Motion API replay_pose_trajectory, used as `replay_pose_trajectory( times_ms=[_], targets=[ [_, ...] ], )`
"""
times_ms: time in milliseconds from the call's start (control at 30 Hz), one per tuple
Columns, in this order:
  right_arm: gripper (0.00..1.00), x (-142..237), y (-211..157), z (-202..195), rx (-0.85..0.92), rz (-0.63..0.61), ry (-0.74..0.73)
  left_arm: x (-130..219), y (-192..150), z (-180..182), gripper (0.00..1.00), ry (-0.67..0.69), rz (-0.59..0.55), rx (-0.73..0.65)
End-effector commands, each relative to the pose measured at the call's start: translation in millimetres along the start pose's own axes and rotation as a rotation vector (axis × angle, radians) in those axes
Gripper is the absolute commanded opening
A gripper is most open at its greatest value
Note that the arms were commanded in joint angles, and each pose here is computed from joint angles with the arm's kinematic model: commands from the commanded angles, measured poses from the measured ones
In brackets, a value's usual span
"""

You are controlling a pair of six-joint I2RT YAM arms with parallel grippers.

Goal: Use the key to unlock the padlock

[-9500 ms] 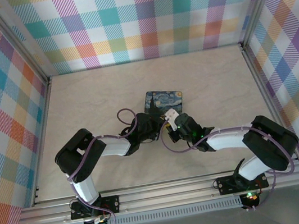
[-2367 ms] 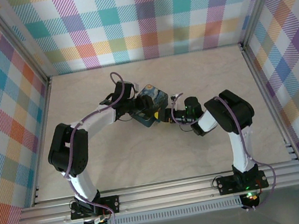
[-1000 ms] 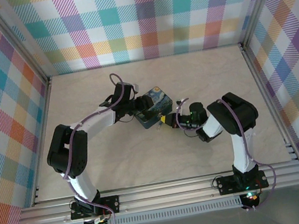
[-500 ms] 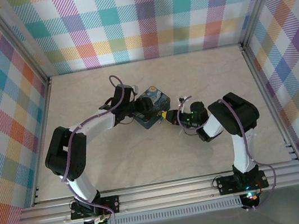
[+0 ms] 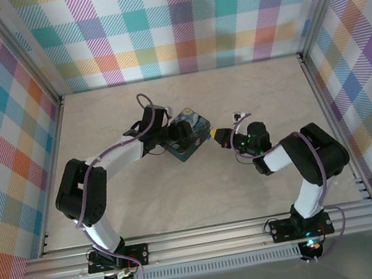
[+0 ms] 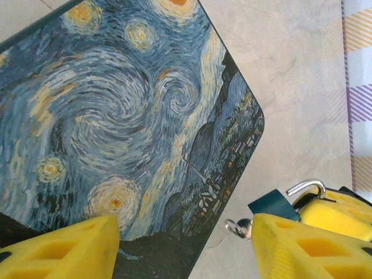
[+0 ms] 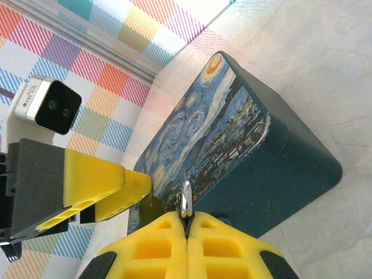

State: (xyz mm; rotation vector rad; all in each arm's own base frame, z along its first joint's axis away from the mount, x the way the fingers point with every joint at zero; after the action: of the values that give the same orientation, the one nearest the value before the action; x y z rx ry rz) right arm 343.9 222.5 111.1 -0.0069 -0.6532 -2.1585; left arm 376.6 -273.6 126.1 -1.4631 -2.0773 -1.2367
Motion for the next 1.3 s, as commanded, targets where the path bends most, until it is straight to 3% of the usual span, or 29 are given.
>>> replay_pose_trajectory(
  times_ms=[0,200,333,633,767,900,1133,1267],
  targets=[
    [0.00,35,-24,9,0.096,0.166,-0.147,27,-7,-3,0.72,0.063,0.029,-0.012],
    [0.00,82,-62,22,0.125,0.336,-0.254,64,-3,-5,0.76,0.082,-0.066,-0.031],
    [0.00,102,-95,11,0.067,0.444,-0.329,82,-12,2,0.77,0.106,-0.089,-0.022],
    [0.03,101,-132,-22,-0.019,0.552,-0.417,112,-27,16,0.81,0.171,-0.128,-0.012],
    [0.20,93,-126,-25,0.013,0.543,-0.440,120,-30,25,0.82,0.206,-0.135,-0.012],
    [0.39,90,-100,-19,0.101,0.458,-0.476,130,-29,34,0.83,0.239,-0.153,-0.005],
    [0.59,103,-29,-7,0.245,0.261,-0.560,158,-20,67,0.91,0.343,-0.237,0.040],
    [0.83,124,25,-13,0.358,0.081,-0.655,186,-11,106,0.96,0.486,-0.342,0.060]
  ],
)
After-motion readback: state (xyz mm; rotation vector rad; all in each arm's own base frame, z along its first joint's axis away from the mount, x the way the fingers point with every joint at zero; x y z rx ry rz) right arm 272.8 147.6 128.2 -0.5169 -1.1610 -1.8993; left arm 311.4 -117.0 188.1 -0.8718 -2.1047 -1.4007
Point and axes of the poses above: each hand's point on the last joint's axis, 136 mm out from that joint toward the fingers, its own x axis back along the fingers, its own z axis along the line the jaws close on, y = z × x, the point moved 1 cm from there along x, back along the fingers, and after that the axes turned 7 degrees about -x, right-handed, at the moved point
